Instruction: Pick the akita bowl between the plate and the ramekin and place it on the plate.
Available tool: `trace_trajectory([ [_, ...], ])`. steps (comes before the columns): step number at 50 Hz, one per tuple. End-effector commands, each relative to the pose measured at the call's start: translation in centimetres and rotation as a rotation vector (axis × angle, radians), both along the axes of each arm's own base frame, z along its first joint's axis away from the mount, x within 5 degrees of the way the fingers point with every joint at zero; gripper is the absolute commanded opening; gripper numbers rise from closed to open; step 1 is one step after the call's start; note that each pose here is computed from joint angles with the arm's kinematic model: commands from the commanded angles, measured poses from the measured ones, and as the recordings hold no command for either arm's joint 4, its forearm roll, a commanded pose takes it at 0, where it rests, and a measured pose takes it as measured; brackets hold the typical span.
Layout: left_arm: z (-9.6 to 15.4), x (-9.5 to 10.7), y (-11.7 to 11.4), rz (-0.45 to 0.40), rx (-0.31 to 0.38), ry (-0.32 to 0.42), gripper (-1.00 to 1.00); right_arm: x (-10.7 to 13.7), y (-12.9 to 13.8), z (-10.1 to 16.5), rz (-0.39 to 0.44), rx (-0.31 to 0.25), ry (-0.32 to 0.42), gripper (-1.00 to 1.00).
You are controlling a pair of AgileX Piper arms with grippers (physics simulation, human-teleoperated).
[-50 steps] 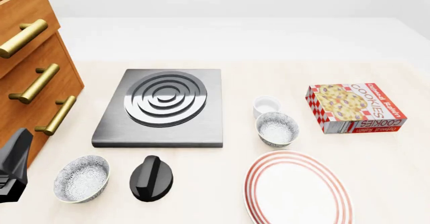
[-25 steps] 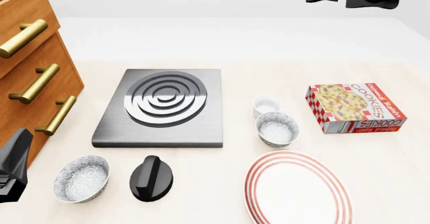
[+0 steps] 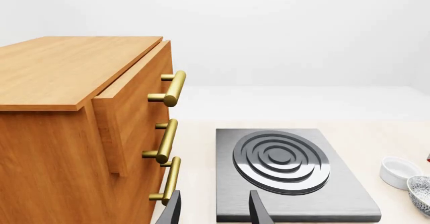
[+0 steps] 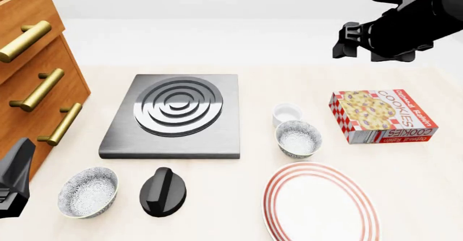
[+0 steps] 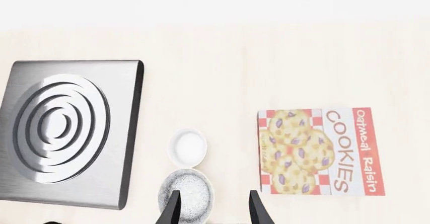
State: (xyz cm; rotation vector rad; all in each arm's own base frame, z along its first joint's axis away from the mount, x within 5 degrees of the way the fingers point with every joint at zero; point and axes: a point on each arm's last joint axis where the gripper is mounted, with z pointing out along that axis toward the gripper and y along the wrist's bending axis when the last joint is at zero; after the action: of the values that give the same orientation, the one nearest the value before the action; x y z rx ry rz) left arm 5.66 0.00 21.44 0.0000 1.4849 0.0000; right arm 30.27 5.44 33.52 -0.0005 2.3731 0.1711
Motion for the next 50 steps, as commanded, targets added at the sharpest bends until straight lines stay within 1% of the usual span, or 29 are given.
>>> trace_trajectory([
  [1,0.0,0.0,0.0,0.000,0.000,0.000,1.00,0.9,-0.4,-3.7,-0.019,-0.011,0.070,1.00],
  [11,0.0,0.0,0.0,0.000,0.000,0.000,1.00,1.7,0.1,-5.7,-0.023,-0.005,0.108,1.00],
  [15,0.0,0.0,0.0,0.000,0.000,0.000,1.00,1.9,0.3,-6.3,-0.028,0.002,0.117,1.00],
  [17,0.0,0.0,0.0,0.000,0.000,0.000,1.00,1.8,0.0,-6.2,-0.035,0.003,0.109,1.00],
  [19,0.0,0.0,0.0,0.000,0.000,0.000,1.00,1.7,0.5,-6.6,-0.028,0.009,0.118,1.00],
  [28,0.0,0.0,0.0,0.000,0.000,0.000,1.00,1.9,0.7,-7.8,-0.041,0.022,0.127,1.00],
  [33,0.0,0.0,0.0,0.000,0.000,0.000,1.00,1.8,1.0,-9.5,-0.047,0.029,0.150,1.00],
  [36,0.0,0.0,0.0,0.000,0.000,0.000,1.00,1.7,1.7,-10.4,-0.041,0.035,0.169,1.00],
  [40,0.0,0.0,0.0,0.000,0.000,0.000,1.00,1.8,1.9,-11.6,-0.040,0.036,0.185,1.00],
  [41,0.0,0.0,0.0,0.000,0.000,0.000,1.00,1.9,1.9,-11.9,-0.034,0.028,0.188,1.00],
  [43,0.0,0.0,0.0,0.000,0.000,0.000,1.00,1.9,2.3,-12.8,-0.033,0.033,0.203,1.00],
  [44,0.0,0.0,0.0,0.000,0.000,0.000,1.00,2.0,2.0,-13.1,-0.035,0.027,0.203,1.00],
  [50,0.0,0.0,0.0,0.000,0.000,0.000,1.00,2.0,2.2,-14.4,-0.041,0.032,0.223,1.00],
])
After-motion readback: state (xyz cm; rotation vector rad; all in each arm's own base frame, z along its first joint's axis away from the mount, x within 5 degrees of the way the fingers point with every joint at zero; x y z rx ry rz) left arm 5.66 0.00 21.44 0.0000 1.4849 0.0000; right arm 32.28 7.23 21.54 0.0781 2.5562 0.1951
